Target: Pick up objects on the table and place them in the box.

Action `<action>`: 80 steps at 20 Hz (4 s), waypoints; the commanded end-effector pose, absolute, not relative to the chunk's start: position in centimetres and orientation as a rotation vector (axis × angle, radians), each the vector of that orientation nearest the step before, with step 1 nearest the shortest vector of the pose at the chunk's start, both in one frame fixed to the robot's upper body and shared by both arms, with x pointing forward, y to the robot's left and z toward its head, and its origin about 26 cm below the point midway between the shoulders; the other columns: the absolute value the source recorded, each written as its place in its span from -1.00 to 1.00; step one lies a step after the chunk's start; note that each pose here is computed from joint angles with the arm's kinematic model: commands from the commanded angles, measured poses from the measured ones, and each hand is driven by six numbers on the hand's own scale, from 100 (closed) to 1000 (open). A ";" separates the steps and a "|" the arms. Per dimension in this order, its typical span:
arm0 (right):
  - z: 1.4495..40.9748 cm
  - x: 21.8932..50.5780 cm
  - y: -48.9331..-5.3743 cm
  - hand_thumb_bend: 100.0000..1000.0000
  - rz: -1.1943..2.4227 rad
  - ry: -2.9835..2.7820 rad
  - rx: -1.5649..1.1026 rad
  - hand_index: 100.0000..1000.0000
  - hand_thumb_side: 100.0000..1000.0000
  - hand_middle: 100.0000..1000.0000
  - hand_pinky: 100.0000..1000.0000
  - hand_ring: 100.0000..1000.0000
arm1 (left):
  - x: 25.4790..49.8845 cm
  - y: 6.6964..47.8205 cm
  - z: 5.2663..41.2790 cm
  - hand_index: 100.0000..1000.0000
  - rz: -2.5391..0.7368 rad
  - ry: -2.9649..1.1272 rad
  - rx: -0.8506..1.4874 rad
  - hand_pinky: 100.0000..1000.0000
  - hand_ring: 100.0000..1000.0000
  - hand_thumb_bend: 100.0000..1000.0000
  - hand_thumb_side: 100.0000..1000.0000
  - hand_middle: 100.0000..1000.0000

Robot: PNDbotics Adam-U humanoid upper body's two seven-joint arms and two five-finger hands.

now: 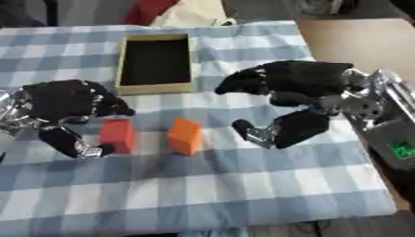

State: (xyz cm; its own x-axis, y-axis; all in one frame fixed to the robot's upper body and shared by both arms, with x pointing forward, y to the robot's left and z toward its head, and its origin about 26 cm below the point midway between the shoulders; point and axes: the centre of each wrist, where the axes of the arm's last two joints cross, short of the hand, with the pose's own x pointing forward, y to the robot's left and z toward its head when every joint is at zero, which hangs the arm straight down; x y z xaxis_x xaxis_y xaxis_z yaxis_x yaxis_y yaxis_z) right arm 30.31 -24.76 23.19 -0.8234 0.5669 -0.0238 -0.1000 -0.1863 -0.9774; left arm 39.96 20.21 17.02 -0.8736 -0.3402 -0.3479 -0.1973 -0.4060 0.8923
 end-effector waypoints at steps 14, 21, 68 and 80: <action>23.9 30.1 -25.0 -1.00 2.068 -1.649 -0.567 1.00 0.87 0.83 0.80 0.69 | 41.4 21.2 16.5 0.93 -2.421 -1.573 0.897 0.41 0.50 -0.45 1.00 0.52; 23.9 30.1 -24.9 -1.00 2.066 -1.649 -0.565 1.00 0.88 0.82 0.80 0.69 | 41.9 21.3 15.4 0.93 -2.358 -1.591 0.890 0.35 0.44 -0.67 1.00 0.46; 23.7 30.1 -24.4 -1.00 2.082 -1.652 -0.531 1.00 0.89 0.82 0.81 0.68 | 46.5 18.8 22.4 0.65 -1.806 -1.930 0.953 0.12 -0.28 -1.00 -0.54 -0.55; 23.8 30.1 -24.2 -1.00 2.093 -1.656 -0.517 1.00 0.90 0.81 0.81 0.68 | 49.5 21.9 18.5 0.78 -1.360 -1.930 1.165 0.27 -0.01 -1.00 -0.18 -0.15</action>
